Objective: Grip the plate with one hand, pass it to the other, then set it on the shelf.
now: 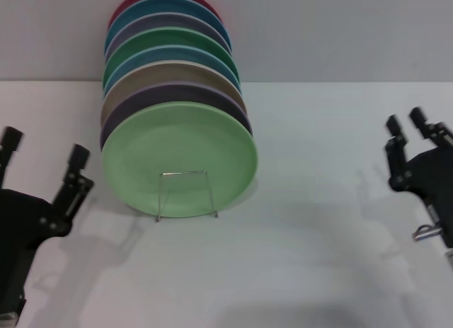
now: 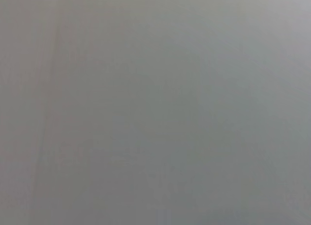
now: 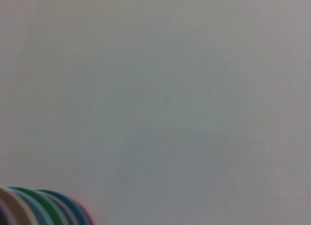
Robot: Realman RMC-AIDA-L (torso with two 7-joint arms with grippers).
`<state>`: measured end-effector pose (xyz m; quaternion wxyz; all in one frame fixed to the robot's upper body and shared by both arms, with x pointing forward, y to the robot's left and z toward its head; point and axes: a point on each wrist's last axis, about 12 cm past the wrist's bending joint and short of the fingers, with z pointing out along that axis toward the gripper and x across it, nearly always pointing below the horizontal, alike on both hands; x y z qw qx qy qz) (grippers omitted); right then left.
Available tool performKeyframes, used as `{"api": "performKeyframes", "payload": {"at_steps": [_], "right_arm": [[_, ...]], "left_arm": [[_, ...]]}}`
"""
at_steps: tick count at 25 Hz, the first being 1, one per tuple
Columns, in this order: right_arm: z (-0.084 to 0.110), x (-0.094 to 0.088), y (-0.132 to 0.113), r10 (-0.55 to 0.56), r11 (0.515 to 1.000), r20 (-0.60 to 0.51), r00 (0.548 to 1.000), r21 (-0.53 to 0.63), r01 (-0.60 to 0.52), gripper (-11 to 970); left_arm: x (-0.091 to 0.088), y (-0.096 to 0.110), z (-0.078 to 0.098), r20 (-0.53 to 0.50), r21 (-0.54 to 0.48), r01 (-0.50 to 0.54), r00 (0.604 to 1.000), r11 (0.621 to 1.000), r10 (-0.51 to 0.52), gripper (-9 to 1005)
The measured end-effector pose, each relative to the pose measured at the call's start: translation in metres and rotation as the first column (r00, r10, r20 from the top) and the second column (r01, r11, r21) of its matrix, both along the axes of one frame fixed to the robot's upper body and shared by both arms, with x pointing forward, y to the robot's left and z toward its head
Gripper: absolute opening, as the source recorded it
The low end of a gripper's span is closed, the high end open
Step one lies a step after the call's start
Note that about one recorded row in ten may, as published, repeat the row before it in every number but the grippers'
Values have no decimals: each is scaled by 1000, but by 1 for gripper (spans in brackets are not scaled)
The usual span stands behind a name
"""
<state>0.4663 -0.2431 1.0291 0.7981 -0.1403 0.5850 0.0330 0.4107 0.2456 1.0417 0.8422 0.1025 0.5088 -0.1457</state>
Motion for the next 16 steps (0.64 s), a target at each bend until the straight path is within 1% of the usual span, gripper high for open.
{"api": "performKeyframes", "payload": {"at_steps": [4,7,11,13,16], "right_arm": [[1,7,-19,-38,998,-11,999,42,39,283],[1,11,-33,-54,996,-25,998,76,56,284],[3,17,-52,-45,990,-47,998,134,51,283],[4,19,-60,-42,986,-55,998,158,50,282],[5,21,-64,-54,984,-59,997,165,63,282]], "left_arm": [[4,9,2,5,-33,-44,999,998,44,855],[9,20,3,-7,-72,-96,995,993,96,853],[15,33,2,-44,-125,-145,989,982,141,850],[18,36,2,-50,-126,-160,987,979,155,848],[22,34,1,-58,-120,-162,986,980,156,847]]}}
